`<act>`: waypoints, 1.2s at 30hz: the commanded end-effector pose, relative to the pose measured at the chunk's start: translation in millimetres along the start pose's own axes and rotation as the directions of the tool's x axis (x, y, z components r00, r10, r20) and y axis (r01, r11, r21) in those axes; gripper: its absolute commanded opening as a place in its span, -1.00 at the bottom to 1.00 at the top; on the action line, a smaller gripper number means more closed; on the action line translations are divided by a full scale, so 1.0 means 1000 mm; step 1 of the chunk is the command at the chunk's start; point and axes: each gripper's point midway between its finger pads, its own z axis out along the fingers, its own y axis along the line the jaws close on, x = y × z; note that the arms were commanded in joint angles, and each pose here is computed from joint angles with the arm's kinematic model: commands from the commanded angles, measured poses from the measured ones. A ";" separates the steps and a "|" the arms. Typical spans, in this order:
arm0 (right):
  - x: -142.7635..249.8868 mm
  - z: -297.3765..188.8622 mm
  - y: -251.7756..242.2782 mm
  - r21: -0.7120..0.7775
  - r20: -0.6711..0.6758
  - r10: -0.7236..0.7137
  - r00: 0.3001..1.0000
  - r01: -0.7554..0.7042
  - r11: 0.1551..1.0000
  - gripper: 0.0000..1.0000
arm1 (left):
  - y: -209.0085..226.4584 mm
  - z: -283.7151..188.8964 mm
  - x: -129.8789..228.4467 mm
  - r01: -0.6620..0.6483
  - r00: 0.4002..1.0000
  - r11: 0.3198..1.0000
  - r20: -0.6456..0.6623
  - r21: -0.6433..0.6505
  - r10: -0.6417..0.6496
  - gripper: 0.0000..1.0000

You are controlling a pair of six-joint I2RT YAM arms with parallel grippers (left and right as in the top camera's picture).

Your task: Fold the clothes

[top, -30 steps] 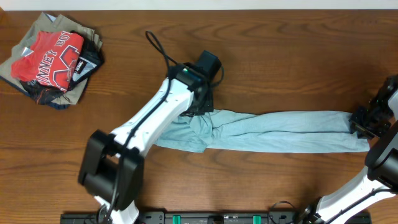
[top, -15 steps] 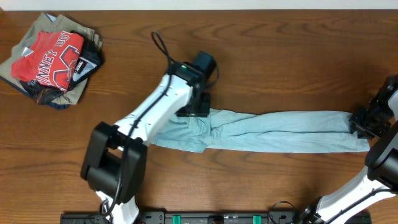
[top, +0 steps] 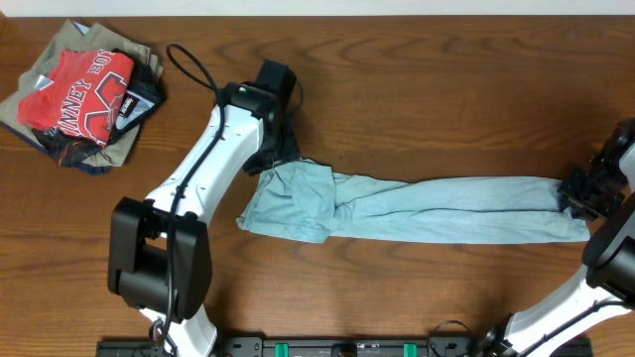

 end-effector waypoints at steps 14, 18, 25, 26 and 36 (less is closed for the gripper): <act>-0.002 -0.002 0.001 -0.018 0.011 0.022 1.000 -0.022 1.000 -0.46 | -0.023 0.054 0.001 0.087 0.992 0.995 -0.091 0.042 -0.083 0.02; -0.002 -0.002 0.001 -0.018 0.011 0.021 1.000 -0.021 1.000 -0.46 | -0.021 0.056 0.002 0.087 0.992 0.996 -0.093 0.034 -0.083 0.02; -0.002 -0.002 0.000 -0.018 0.011 0.022 1.000 -0.022 1.000 -0.44 | -0.016 0.055 0.010 0.090 0.989 0.996 -0.121 0.006 -0.089 0.02; -0.002 -0.002 0.001 -0.018 0.011 0.021 1.000 -0.021 1.000 -0.44 | -0.014 0.055 0.012 0.093 0.988 0.996 -0.127 -0.002 -0.093 0.02; -0.001 -0.002 0.000 -0.017 0.007 0.021 1.000 -0.021 1.000 -0.42 | -0.013 0.072 0.003 0.126 0.990 0.992 -0.061 0.007 -0.126 0.02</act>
